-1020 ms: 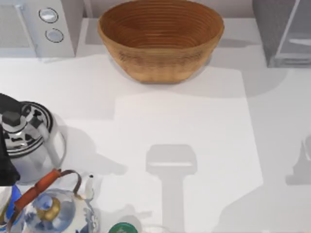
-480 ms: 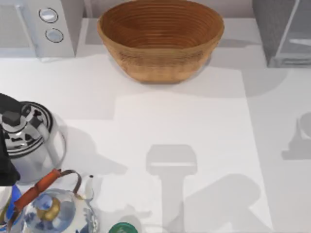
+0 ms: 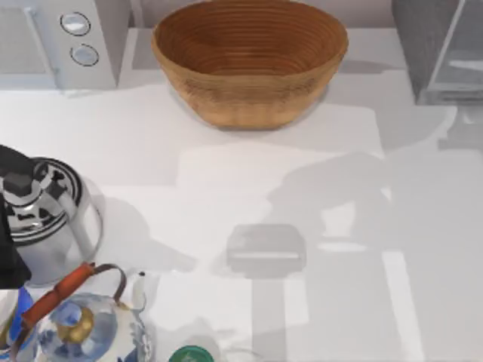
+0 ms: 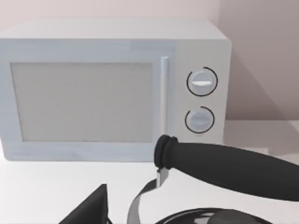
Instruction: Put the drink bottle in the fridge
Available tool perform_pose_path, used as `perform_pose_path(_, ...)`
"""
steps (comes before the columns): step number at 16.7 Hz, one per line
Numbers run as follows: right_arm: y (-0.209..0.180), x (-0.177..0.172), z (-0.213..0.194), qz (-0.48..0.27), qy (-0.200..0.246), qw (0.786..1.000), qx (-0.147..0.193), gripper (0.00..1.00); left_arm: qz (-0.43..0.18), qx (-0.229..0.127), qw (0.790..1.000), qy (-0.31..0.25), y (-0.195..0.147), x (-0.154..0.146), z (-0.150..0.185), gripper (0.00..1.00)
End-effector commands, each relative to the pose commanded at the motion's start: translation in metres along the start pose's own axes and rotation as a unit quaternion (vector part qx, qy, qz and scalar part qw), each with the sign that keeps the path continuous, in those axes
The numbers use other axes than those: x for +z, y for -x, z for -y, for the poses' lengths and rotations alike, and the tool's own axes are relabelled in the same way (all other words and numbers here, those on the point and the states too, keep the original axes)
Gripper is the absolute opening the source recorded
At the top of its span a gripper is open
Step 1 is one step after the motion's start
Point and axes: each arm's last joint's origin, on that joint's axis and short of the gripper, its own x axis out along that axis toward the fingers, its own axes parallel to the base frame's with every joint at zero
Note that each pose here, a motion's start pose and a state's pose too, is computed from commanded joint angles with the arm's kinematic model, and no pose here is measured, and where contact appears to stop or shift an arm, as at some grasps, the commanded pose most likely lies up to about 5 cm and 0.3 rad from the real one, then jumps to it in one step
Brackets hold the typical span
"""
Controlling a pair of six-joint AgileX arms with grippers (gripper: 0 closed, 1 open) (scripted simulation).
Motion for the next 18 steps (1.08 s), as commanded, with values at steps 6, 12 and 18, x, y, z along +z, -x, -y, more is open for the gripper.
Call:
perform_pose_path(6,-0.095,-0.081,0.042,-0.017,-0.007,1.0,0.0,0.01,0.0,0.0,1.0,0.0,0.0,0.0,0.0,1.0)
perform_pose_path(12,-0.118,-0.125,0.059,-0.02,-0.005,1.0,0.002,0.01,0.0,0.0,1.0,0.0,0.0,0.0,0.0,1.0)
perform_pose_path(18,-0.121,-0.129,0.056,-0.027,-0.007,1.0,0.006,0.01,0.0,0.0,1.0,0.0,0.0,0.0,0.0,1.0)
